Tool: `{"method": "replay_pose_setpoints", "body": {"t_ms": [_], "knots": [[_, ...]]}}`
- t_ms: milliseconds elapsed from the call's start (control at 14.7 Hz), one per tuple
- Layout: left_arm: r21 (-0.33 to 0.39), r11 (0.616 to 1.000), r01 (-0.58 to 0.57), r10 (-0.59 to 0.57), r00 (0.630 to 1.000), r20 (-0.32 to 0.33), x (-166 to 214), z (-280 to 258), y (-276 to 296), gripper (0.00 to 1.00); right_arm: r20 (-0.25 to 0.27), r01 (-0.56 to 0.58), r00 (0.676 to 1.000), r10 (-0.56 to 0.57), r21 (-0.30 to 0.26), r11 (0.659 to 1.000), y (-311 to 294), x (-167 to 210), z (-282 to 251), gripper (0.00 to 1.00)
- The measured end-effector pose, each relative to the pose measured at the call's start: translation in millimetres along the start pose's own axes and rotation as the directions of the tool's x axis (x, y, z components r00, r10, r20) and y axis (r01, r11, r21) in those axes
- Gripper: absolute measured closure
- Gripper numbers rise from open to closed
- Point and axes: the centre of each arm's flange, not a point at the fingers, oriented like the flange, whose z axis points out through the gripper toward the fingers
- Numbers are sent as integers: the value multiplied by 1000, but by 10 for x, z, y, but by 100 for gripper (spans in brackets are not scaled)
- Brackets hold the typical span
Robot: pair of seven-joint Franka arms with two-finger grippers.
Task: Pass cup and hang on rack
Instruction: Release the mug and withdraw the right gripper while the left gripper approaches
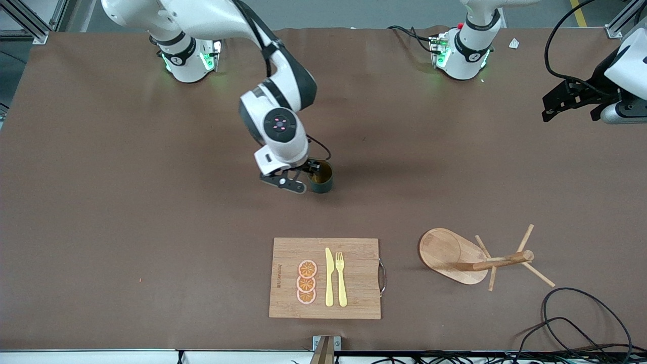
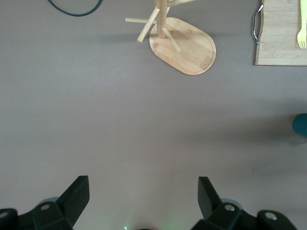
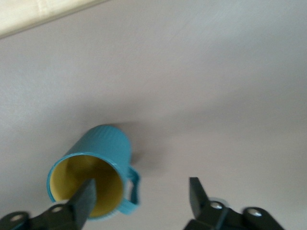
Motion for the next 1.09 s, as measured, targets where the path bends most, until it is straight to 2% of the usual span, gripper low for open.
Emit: {"method": "replay_pose_setpoints", "body": {"t_ms": [68, 340, 747, 883, 1086], "knots": [[0, 1000, 0, 0, 1000, -1, 0, -3, 0, 0, 21, 37, 999, -37, -2, 999, 237, 158, -249, 0], [0, 1000, 0, 0, 1000, -2, 0, -10, -1, 0, 79, 183, 980, -185, 28, 983, 1375, 779, -988, 0], [0, 1000, 16, -16, 1000, 3, 13, 33, 106, 0, 55, 365, 929, -367, 46, 930, 2861, 1405, -1321, 0], [-2, 999, 42, -42, 999, 7, 76, 160, 381, 0, 49, 394, 917, -396, 41, 918, 3201, 1521, -1379, 0], [-9, 997, 75, -75, 997, 13, 184, 492, 1117, 0, 45, 431, 900, -433, 37, 901, 3579, 1635, -1427, 0]]}}
